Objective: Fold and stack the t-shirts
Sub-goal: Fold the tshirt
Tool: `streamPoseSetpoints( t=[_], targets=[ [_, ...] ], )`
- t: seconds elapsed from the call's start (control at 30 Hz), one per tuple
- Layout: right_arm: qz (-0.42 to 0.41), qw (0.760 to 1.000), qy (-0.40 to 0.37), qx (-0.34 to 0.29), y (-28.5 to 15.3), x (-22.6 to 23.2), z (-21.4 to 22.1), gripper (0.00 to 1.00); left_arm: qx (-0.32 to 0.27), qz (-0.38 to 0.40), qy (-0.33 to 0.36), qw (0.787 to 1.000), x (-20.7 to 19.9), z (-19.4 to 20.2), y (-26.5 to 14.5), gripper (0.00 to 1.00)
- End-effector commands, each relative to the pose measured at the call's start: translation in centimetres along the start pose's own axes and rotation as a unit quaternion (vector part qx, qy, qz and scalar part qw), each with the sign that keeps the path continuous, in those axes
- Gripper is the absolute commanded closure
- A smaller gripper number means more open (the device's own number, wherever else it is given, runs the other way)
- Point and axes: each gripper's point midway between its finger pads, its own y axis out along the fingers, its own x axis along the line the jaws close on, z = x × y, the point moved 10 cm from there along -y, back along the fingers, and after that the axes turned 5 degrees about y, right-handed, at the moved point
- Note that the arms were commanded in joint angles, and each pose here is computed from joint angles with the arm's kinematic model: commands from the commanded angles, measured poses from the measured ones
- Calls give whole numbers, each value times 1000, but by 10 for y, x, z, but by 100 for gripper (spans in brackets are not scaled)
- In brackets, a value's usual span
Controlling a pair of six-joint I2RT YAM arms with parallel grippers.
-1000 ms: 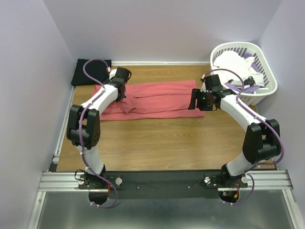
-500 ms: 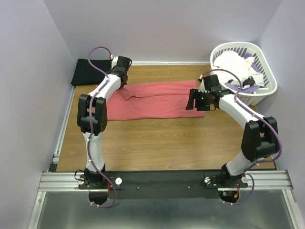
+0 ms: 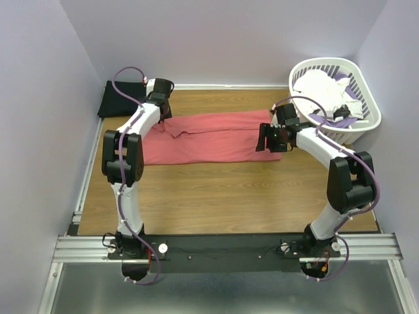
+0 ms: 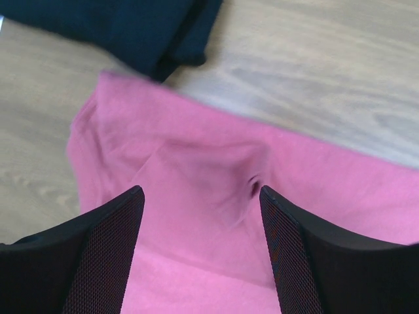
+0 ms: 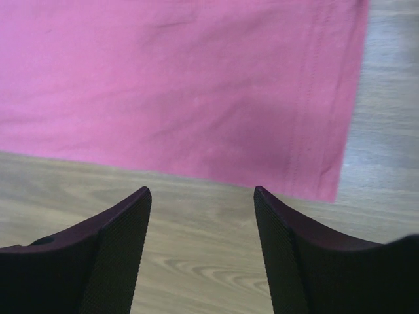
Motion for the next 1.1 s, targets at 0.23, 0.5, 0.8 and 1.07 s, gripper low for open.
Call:
streamPoseSetpoints(
  t=[0.23,0.5,0.8,1.07],
  targets=[
    [66,997,5,-42,32,-11,-20,42,17,2,-91,996,72,62,-66,42],
    [88,996,17,-26,54,-22,-14,45,91,-11,-86,992,102,116,-32,49],
    [102,989,99,42,55,-53,34,45,185,-54,-107,975,134,173,-25,52],
    [61,969,165,176,22,-51,110,45,187,-50,-128,973,145,175,-26,53]
  ],
)
